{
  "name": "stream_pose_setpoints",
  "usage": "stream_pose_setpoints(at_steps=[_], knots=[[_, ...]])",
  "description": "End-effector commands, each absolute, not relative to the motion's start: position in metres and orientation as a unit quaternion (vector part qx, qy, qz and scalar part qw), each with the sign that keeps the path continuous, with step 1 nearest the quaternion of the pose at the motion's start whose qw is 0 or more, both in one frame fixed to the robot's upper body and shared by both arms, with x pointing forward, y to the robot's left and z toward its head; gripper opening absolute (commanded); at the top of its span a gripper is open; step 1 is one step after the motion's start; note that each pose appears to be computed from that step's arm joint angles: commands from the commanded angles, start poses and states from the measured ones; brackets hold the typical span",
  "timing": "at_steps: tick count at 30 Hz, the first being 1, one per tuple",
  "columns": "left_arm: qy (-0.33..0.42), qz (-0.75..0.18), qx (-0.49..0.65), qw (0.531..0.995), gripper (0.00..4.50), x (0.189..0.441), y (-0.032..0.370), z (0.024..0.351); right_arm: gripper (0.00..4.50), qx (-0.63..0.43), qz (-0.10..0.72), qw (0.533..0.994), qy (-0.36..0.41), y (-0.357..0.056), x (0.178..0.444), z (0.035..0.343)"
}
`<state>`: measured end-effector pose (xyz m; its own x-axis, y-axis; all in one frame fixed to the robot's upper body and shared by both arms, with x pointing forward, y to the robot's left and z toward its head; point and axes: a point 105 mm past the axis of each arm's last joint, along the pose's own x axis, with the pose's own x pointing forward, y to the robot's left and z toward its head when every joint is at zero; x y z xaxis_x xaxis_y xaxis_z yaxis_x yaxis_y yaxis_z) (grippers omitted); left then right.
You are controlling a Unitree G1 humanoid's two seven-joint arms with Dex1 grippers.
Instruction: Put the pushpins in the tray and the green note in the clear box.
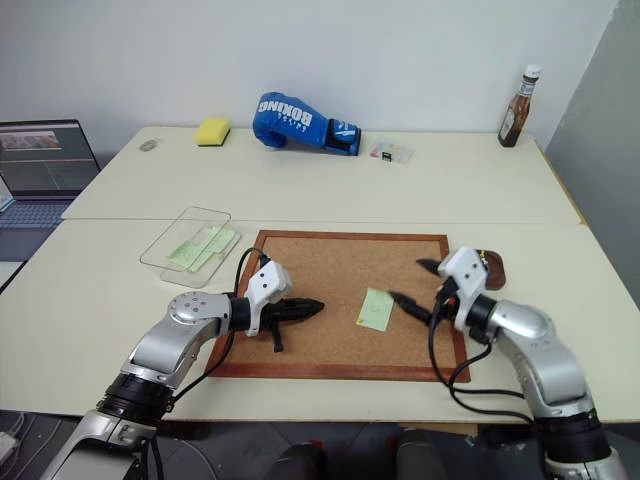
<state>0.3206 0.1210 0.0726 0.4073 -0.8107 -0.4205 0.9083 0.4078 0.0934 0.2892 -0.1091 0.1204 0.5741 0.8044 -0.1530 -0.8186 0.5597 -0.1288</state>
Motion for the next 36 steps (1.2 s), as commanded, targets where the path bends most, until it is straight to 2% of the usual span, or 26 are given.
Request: stream_pose_setpoints(at_steps=[1, 16, 19, 25, 36], knots=[[0.219, -0.51, 0.159, 0.817, 0.0, 0.313, 0.132, 0.045, 4.47, -0.126, 0.499, 0.857, 0.019, -0.087, 0.279, 0.12], [0.215, -0.504, 0.158, 0.821, 0.0, 0.314, 0.134, 0.046, 4.47, -0.123, 0.536, 0.835, 0.014, -0.053, 0.29, 0.094], [0.216, -0.503, 0.158, 0.822, 0.0, 0.314, 0.135, 0.046, 3.98, -0.119, 0.54, 0.833, 0.015, -0.049, 0.29, 0.091], [0.214, -0.502, 0.156, 0.823, 0.0, 0.314, 0.135, 0.047, 2.61, -0.115, 0.543, 0.832, 0.02, -0.045, 0.292, 0.085], [0.212, -0.499, 0.157, 0.825, 0.0, 0.315, 0.136, 0.048, 0.51, -0.1, 0.521, 0.847, 0.032, -0.056, 0.303, 0.08]])
